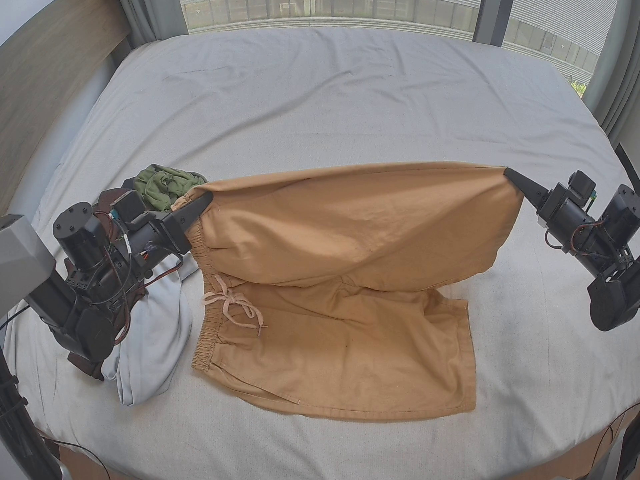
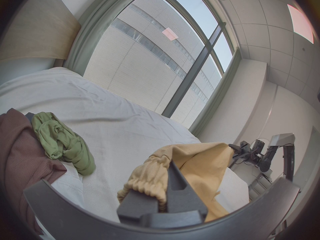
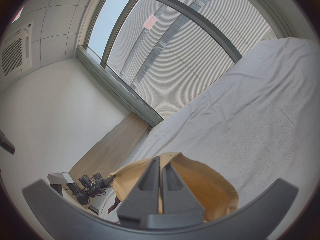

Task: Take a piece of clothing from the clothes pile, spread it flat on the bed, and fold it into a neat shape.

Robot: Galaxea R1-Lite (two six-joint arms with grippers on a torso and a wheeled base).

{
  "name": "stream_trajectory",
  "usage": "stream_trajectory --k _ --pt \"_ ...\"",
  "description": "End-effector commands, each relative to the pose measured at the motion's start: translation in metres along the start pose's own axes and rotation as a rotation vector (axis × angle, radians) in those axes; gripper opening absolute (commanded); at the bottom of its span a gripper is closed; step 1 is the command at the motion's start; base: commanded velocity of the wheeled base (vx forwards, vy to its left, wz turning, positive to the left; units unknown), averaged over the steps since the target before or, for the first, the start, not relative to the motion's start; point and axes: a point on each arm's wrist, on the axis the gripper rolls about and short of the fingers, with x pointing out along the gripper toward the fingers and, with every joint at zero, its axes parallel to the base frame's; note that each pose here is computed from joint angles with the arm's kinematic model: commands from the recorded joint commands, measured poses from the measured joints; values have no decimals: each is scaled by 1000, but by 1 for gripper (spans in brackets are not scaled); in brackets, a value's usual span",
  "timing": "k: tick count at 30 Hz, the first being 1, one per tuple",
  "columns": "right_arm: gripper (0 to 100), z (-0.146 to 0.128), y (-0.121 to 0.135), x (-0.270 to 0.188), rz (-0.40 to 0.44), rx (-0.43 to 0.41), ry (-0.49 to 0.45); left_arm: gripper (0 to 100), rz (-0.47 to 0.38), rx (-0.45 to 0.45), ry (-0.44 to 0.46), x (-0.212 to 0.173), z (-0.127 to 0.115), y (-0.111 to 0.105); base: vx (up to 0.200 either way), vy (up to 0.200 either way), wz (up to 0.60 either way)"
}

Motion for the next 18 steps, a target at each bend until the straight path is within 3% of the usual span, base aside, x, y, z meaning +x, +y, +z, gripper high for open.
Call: stream_trajectory --k 1,18 --pt "0 -9 -18 10 -17 15 15 0 52 -9 6 13 -17 15 0 0 0" --pt "0 -19 -63 53 13 -7 -5 0 115 6 -87 48 -25 35 0 0 0"
